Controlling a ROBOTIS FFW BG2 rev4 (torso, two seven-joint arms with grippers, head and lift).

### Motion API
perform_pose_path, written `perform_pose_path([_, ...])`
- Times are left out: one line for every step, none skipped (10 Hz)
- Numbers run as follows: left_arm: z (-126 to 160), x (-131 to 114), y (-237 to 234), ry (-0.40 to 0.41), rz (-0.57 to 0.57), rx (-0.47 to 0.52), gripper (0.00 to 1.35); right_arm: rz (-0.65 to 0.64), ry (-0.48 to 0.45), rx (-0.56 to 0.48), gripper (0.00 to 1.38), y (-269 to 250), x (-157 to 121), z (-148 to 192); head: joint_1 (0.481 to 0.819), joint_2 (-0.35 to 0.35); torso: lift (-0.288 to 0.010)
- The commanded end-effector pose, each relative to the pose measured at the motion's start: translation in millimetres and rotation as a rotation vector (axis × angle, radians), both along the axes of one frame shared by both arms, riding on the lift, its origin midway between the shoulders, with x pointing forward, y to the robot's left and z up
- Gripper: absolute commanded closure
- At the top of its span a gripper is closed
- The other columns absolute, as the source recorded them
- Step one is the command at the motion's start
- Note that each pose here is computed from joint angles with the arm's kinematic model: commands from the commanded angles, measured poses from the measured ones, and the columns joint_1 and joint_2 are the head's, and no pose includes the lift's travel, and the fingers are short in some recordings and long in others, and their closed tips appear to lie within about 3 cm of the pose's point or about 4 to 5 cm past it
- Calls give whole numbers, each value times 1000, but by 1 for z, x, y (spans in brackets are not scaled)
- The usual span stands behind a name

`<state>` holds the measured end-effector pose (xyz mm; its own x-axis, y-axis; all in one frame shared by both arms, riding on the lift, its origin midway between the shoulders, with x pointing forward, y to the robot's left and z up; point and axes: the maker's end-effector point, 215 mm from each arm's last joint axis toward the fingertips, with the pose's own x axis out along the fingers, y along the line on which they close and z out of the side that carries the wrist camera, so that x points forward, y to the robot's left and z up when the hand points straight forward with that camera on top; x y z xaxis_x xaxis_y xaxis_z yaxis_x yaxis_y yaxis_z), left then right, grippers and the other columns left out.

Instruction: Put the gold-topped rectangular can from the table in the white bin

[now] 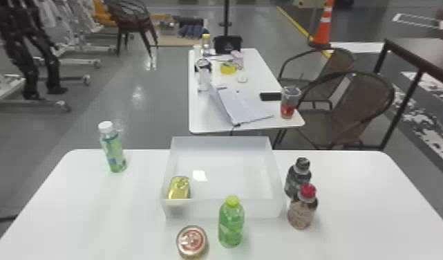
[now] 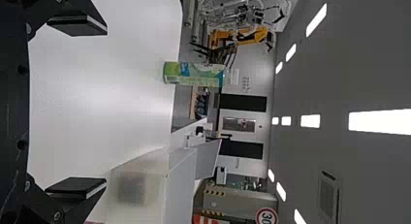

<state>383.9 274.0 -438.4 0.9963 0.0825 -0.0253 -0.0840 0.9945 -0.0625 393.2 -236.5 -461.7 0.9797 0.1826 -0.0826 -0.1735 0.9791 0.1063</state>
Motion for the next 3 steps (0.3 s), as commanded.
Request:
perform_pose_path([-1, 0, 0, 3, -1, 0, 193, -1, 1, 2, 153, 0, -2, 0, 549, 0, -100])
perform_pose_path([-1, 0, 1, 4, -1, -2, 193, -1, 1, 3, 153, 0, -3, 1, 549, 0, -100])
perform_pose_path([-2, 0, 0, 6, -1, -4, 193, -1, 1, 3, 153, 0, -3, 1, 549, 0, -100])
